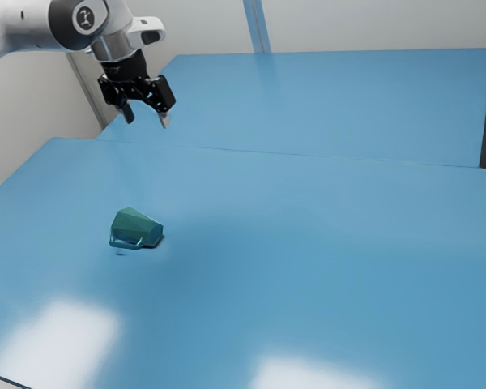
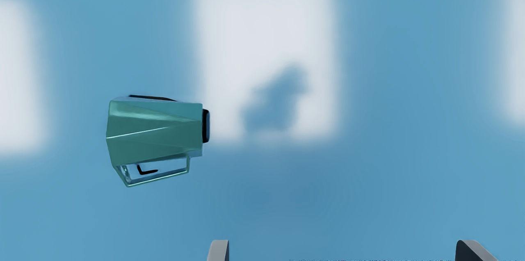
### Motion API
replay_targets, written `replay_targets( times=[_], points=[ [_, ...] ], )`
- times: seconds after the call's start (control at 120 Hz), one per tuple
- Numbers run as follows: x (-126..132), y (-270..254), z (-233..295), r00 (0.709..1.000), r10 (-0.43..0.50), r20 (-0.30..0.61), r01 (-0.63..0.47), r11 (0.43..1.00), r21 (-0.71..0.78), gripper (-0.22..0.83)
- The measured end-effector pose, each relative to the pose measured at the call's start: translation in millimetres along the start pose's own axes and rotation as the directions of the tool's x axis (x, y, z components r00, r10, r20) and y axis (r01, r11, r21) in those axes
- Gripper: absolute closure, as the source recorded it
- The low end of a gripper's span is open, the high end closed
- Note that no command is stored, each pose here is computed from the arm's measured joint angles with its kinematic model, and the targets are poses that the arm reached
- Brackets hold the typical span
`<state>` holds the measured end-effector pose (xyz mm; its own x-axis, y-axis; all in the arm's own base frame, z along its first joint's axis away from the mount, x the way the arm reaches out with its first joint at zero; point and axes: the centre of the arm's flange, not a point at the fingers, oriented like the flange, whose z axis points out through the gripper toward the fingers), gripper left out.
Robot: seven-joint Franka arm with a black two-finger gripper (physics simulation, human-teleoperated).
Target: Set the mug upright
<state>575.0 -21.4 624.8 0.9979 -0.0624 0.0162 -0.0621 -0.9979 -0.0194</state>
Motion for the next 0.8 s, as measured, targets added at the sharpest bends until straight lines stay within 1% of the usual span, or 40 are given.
replay_targets(
  times=[0.133, 0.367, 0.433, 0.5, 0.633, 0.725, 0.8],
  points=[
    [0, 2, 2, 1.0, 0.006, 0.007, -0.006, 1.0, -0.001, 0.0],
    [-2, -14, 17, 0.999, -0.021, 0.041, 0.022, 1.0, -0.01, 0.0],
    [-4, -20, 31, 0.997, -0.037, 0.065, 0.04, 0.998, -0.038, 0.0],
    [-7, -38, 52, 0.992, -0.075, 0.098, 0.084, 0.993, -0.081, 0.0],
    [-18, -100, 86, 0.97, -0.194, 0.147, 0.218, 0.96, -0.173, 0.0],
    [-21, -144, 123, 0.941, -0.266, 0.21, 0.313, 0.919, -0.241, 0.0],
    [-28, -172, 142, 0.918, -0.303, 0.257, 0.37, 0.887, -0.275, 0.0]
  ],
)
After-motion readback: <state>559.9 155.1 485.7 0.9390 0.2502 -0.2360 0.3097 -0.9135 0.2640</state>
